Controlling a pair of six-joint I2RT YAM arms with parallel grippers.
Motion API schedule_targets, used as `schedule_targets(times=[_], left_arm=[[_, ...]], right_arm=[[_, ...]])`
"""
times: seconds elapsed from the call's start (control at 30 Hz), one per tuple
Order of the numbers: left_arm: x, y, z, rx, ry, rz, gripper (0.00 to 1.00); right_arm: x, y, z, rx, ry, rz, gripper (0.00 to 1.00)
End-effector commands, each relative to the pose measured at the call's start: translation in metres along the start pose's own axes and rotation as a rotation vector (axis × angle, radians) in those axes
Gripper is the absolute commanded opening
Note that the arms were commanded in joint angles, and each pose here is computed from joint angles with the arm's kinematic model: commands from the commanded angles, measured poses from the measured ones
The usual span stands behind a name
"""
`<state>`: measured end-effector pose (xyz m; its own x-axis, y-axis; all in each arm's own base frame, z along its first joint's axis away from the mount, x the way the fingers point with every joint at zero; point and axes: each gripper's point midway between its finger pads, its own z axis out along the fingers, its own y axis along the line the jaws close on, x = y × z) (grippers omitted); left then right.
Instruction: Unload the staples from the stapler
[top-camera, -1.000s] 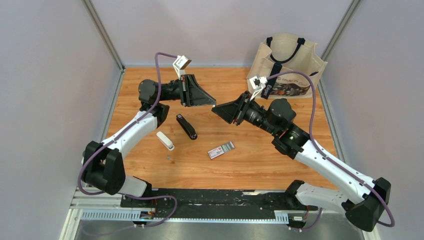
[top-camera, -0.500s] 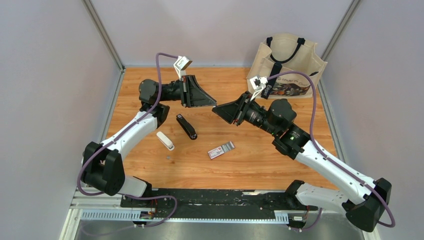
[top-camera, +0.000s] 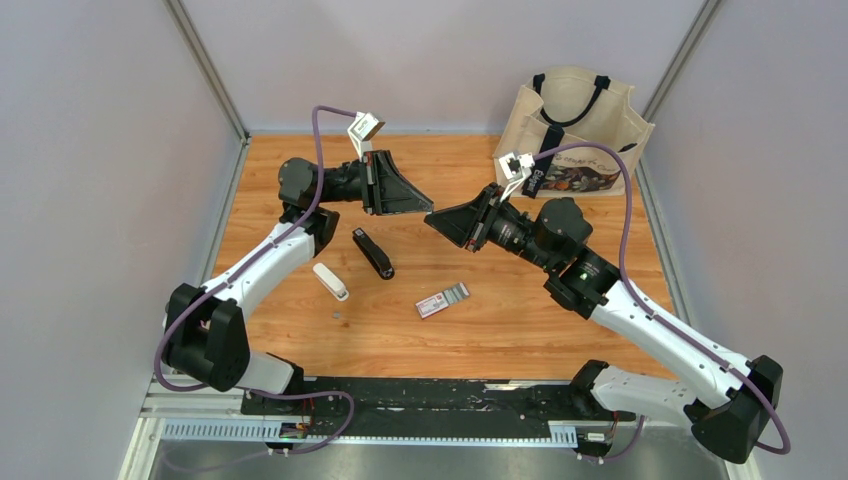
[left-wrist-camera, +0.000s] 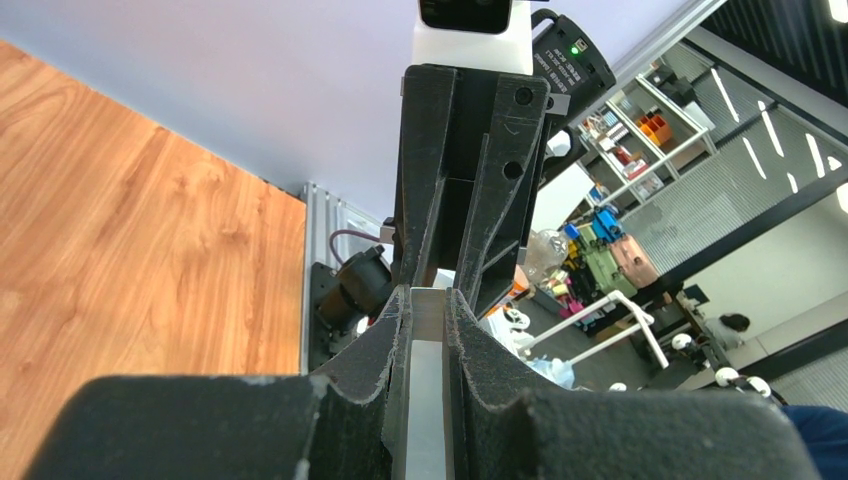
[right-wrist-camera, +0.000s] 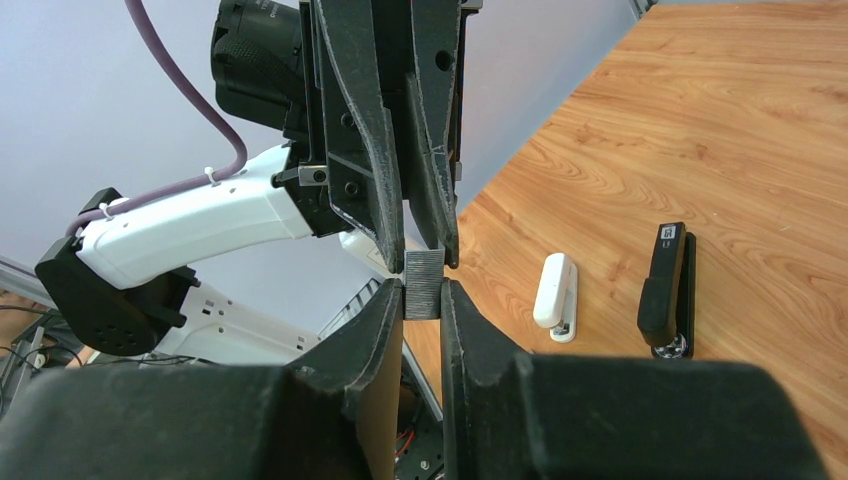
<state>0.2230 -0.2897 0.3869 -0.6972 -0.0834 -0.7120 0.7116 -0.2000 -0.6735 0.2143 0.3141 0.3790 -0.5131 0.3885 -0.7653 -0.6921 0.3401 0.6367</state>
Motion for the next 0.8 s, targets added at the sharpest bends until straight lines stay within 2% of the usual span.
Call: schedule_targets(times=[0.0,0.13,0.3,0.33,0.37,0.43,0.47,0.57,0.77], left_arm=[[0.001,-0.024,0.002,0.041,0.023,0.092,0.16],[0.003,-0.024,0.001,0.041,0.027,0.091,0.16],[0.008,-0.022,0.001,0.04,0.034,0.085,0.18],[0.01,-0.024,0.001,0.046,0.043,0.093,0.21],[0.01,-0.024,0.001,0.047,0.045,0.098,0.3],[0.01,-0.024,0.001,0.04,0.047,0.095,0.4],[0.009,-0.025,0.002,0.039,0.05,0.101,0.51],[0.003,-0.028,0.002,0.027,0.046,0.128,0.66],[-0.01,-0.017,-0.002,-0.067,0.022,0.154,0.75]], right_arm=[[-0.02,0.014,-0.001,-0.028,-0.058,-0.035,0.19],[-0.021,0.012,-0.003,-0.018,-0.069,-0.039,0.19],[-0.019,0.01,-0.004,-0.01,-0.065,-0.039,0.09],[-0.018,0.008,-0.004,-0.006,-0.063,-0.039,0.08],[-0.017,0.008,-0.004,-0.004,-0.061,-0.039,0.08],[-0.014,0.004,-0.005,0.008,-0.048,-0.039,0.07],[-0.012,0.003,-0.006,0.013,-0.042,-0.043,0.06],[0.002,-0.008,-0.01,0.048,-0.001,-0.044,0.06],[0.045,-0.035,-0.022,0.119,0.145,-0.044,0.07]])
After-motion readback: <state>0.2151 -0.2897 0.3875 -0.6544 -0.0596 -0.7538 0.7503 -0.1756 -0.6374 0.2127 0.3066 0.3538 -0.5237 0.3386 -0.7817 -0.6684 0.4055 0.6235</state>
